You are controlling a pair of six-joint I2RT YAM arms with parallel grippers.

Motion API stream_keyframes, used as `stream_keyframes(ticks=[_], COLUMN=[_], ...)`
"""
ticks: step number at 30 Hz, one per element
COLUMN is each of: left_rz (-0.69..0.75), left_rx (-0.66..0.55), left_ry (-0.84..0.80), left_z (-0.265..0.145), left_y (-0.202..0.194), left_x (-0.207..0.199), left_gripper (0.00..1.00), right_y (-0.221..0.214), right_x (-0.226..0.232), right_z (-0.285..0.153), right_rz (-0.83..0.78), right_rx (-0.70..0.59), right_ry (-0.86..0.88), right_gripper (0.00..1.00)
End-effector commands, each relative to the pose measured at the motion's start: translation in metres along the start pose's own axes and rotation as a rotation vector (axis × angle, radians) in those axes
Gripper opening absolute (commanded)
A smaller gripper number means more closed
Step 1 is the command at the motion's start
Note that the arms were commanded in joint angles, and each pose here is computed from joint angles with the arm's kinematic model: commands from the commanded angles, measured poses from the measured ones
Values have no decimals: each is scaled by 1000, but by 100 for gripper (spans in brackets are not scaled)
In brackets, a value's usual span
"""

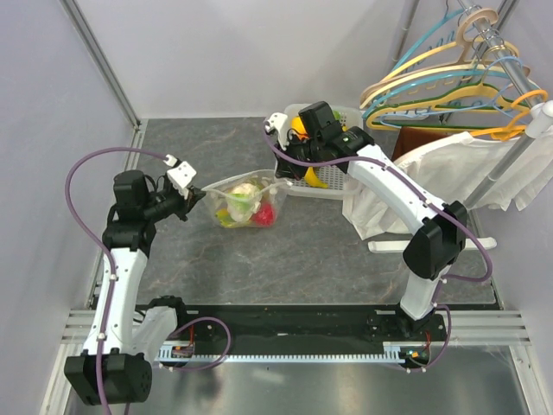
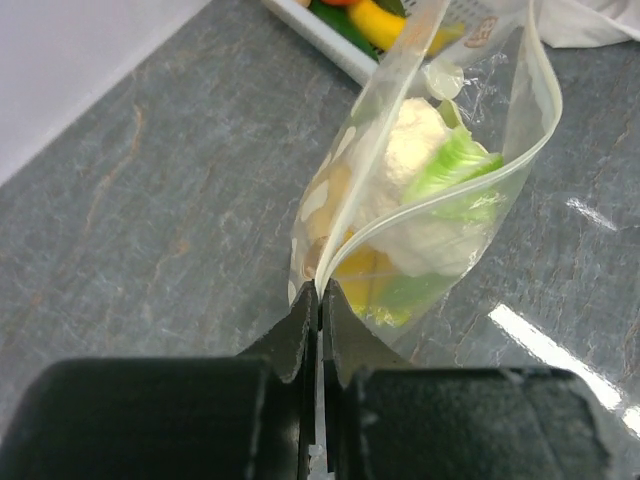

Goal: Place the food in the zip-top bag and seal the zipper
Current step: Adjust the zipper food storage bag at the center of the board.

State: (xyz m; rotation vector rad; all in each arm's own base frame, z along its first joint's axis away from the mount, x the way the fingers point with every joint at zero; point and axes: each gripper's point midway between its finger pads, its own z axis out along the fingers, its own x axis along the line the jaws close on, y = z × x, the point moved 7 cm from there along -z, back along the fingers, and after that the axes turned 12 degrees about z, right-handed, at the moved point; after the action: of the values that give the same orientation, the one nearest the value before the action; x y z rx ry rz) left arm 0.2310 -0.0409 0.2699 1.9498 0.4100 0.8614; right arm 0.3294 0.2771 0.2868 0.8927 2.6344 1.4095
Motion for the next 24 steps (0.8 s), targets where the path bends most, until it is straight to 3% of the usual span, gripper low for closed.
stream_keyframes(ticks=[1,2,3,5,6,9,12,18,24], left_rz=[-103,-115,-117,-104,-101,-99,-129,-214,-240], left_rx=[59,70,77,80,83,97,142,173,183], left_ry=[27,24,26,25,28,33,44,40,40], left_z=[1,3,3,3,3,4,8,16,21], left_y=[-8,-11,-12,-13,-14,-18,-26,-31,-34], left_x=[6,6,7,7,7,9,15,24,29], left_gripper=[2,2,2,2,2,2,2,2,2], right_y=[8,10,11,15,16,18,23,33,-8], right_x=[-5,-5,-5,-4,-3,-6,-12,-12,11], right_z=[1,2,2,0,-2,-12,-21,-58,-69], right_rz=[-32,-34,-36,-41,-49,-53,-47,-69,-147], right_rx=[-17,-22,-24,-36,-43,-65,-110,-217,-363], right_ry=[11,12,15,20,22,5,0,69,117], right_gripper=[18,24,40,50,62,83,88,90,91])
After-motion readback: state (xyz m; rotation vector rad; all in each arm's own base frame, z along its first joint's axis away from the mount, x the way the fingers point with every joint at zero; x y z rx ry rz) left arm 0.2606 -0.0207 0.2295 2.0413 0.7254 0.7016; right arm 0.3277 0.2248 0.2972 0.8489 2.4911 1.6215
